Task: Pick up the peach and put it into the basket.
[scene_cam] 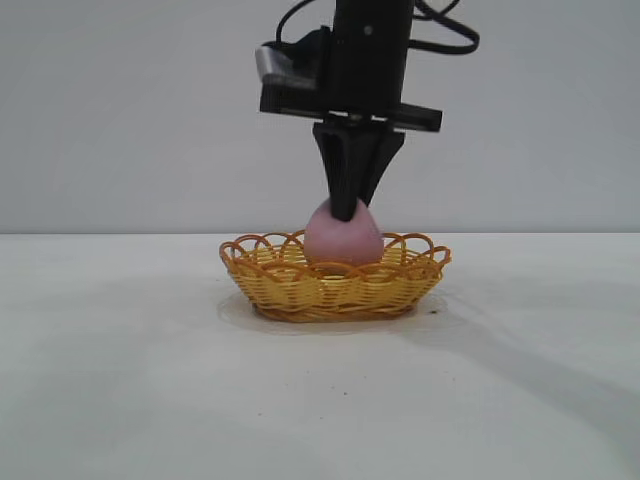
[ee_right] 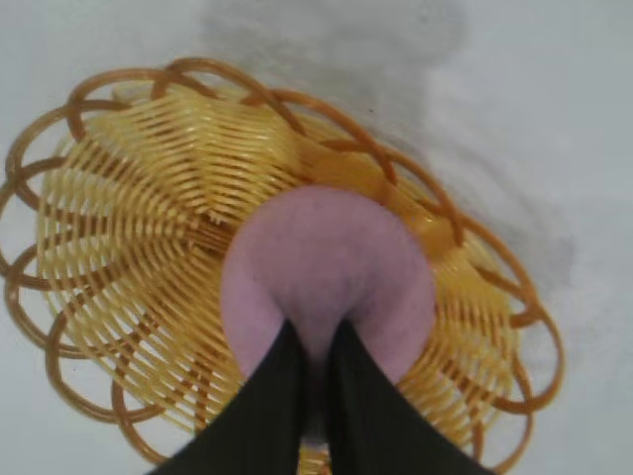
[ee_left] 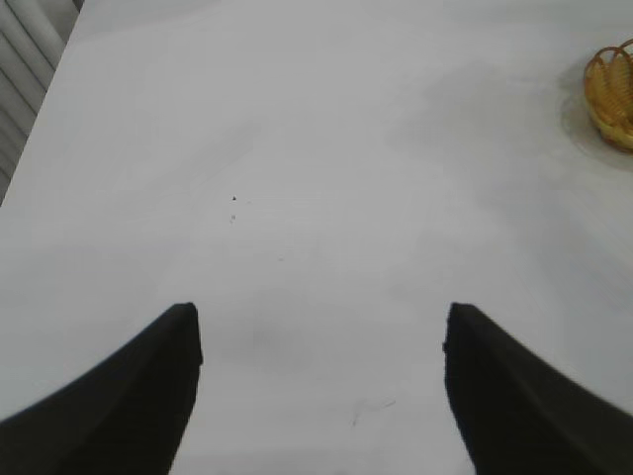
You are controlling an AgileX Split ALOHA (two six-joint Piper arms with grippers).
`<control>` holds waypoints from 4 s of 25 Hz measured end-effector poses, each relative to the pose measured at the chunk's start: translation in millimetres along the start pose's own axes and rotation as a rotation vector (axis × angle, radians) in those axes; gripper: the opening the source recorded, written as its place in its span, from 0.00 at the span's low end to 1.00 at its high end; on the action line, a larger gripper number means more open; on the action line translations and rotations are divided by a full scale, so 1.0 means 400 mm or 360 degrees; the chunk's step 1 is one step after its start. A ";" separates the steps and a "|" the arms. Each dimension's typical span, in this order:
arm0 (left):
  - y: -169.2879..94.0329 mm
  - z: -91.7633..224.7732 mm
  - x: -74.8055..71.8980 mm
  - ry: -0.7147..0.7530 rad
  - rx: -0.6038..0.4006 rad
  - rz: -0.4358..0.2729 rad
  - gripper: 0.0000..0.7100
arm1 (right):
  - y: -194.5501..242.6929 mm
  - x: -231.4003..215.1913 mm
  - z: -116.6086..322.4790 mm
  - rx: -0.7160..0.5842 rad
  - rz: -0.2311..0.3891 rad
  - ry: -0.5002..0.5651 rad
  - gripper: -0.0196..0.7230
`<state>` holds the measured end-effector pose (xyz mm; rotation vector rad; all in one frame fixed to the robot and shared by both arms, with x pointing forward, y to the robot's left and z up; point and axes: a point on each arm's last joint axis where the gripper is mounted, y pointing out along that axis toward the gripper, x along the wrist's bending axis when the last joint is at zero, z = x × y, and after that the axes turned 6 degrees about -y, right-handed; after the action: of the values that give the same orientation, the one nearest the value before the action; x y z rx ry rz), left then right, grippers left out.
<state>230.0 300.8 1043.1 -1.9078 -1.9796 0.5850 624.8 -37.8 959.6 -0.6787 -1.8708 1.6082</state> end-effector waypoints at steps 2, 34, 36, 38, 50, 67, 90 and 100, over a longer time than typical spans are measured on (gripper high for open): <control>0.000 0.000 0.000 0.0000 0.0000 0.0000 0.64 | 0.003 0.000 -0.001 0.0000 -0.0006 0.0003 0.23; 0.000 0.000 0.000 0.0000 0.0000 0.0000 0.64 | -0.268 -0.485 0.225 -0.0293 0.0342 0.0705 0.62; 0.000 0.000 0.000 0.0000 0.0000 0.0000 0.64 | -0.294 -0.503 0.248 -0.0318 0.0363 0.0755 0.62; 0.000 0.000 0.000 0.0000 0.0000 0.0000 0.64 | -0.324 -0.512 0.268 -0.0345 0.0394 0.0783 0.62; 0.000 0.000 0.000 0.0001 0.0000 -0.0001 0.64 | -0.502 -0.373 0.383 -0.0492 0.0446 0.0807 0.62; 0.000 0.000 0.000 0.0001 0.0000 -0.0001 0.64 | -0.535 -0.074 0.726 -0.0464 0.0546 0.0791 0.62; 0.000 0.000 0.000 0.0001 0.0000 -0.0001 0.64 | -0.349 0.267 1.129 -0.1222 0.0726 0.0924 0.62; 0.000 0.000 0.000 0.0001 -0.0001 -0.0001 0.64 | -0.316 0.271 1.139 -0.1376 0.0800 0.0845 0.62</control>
<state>230.1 300.9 1043.2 -1.9072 -1.9805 0.5838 224.4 -297.8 1044.9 -1.8462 -2.0013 0.6406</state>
